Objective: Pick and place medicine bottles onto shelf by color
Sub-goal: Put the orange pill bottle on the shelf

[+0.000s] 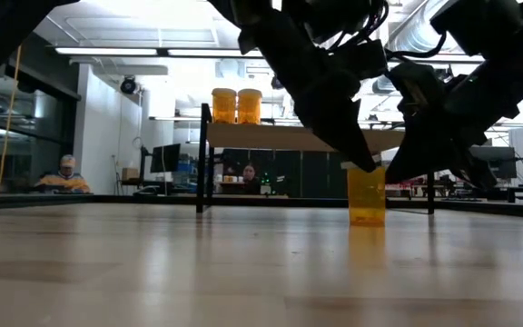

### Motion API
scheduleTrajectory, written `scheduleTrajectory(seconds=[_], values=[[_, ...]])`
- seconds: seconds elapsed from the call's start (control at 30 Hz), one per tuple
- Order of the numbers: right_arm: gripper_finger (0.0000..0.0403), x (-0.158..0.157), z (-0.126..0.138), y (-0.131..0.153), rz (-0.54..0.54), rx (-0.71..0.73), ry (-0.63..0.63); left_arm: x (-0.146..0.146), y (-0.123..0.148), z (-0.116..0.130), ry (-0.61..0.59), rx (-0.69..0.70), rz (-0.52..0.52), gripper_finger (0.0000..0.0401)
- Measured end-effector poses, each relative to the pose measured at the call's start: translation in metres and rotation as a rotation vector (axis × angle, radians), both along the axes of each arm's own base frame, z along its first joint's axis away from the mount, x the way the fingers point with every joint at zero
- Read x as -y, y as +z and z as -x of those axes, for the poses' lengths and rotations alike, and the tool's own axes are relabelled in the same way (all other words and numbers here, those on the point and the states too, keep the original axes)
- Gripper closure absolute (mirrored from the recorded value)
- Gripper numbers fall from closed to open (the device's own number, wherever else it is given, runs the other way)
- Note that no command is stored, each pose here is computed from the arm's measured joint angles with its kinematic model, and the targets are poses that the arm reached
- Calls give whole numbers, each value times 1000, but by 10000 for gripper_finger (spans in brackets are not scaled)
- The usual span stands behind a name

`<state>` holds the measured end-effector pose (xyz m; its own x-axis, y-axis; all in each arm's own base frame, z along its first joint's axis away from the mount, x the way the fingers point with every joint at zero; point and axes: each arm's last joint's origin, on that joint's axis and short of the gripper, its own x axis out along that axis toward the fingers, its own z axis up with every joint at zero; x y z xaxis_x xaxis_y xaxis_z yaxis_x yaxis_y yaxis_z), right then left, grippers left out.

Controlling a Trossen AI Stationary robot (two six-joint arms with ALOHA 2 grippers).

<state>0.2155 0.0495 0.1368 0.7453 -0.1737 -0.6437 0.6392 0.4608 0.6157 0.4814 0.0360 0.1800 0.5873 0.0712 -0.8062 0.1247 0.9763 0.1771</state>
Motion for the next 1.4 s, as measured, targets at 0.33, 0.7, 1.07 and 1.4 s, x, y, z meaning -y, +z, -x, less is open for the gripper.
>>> scheduleTrajectory(seconds=[0.33,0.7,1.07,1.4], values=[[403,0,-1,1,-6,10,4,0,1,-2,2,23,-3,194],[403,-1,-2,2,-12,24,6,1,1,-2,-24,22,30,194],[403,-1,-2,2,6,28,23,1,0,0,6,0,-13,194],[403,-1,-2,2,6,29,22,1,-2,3,6,-36,-8,194]])
